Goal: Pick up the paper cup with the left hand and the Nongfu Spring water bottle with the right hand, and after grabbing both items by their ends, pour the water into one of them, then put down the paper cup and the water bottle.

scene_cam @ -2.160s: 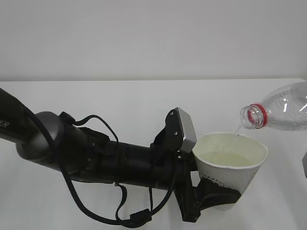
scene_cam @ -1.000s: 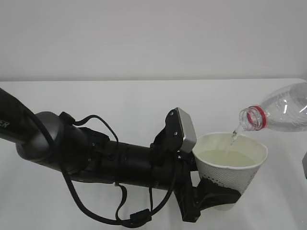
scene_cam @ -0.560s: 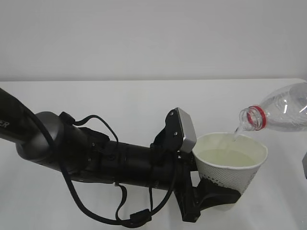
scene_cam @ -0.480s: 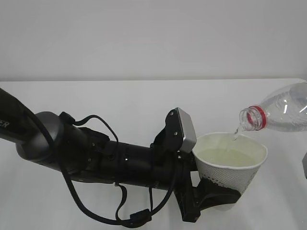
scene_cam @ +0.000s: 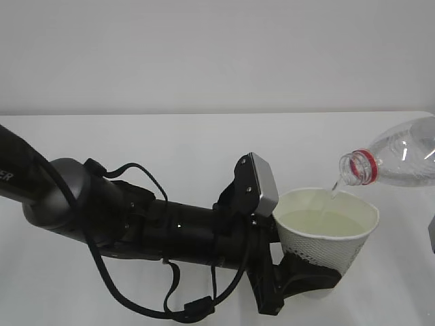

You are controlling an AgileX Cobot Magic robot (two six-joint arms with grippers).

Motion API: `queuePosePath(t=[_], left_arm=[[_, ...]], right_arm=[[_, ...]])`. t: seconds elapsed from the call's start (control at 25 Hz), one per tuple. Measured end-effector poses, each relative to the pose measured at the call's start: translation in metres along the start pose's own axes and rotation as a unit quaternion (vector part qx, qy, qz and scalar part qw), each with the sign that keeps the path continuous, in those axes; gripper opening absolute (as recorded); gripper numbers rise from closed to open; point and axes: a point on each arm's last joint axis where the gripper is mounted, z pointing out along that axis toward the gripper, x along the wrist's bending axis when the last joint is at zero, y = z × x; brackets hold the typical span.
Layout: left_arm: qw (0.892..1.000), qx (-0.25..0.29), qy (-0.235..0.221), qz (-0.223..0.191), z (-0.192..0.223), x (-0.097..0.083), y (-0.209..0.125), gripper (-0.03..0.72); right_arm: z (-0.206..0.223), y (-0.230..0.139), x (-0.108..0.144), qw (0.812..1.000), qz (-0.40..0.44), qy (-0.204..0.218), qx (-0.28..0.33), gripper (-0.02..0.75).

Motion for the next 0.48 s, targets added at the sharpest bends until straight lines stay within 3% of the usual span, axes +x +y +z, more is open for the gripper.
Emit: queuePosePath(t=[0.48], left_arm=[[1.0,0.0,0.0,0.0,0.0,0.0,0.0,0.482]], right_arm=[[0.0,0.0,-0.0002,1.0,-0.001,-0.001,0.0,0.389]])
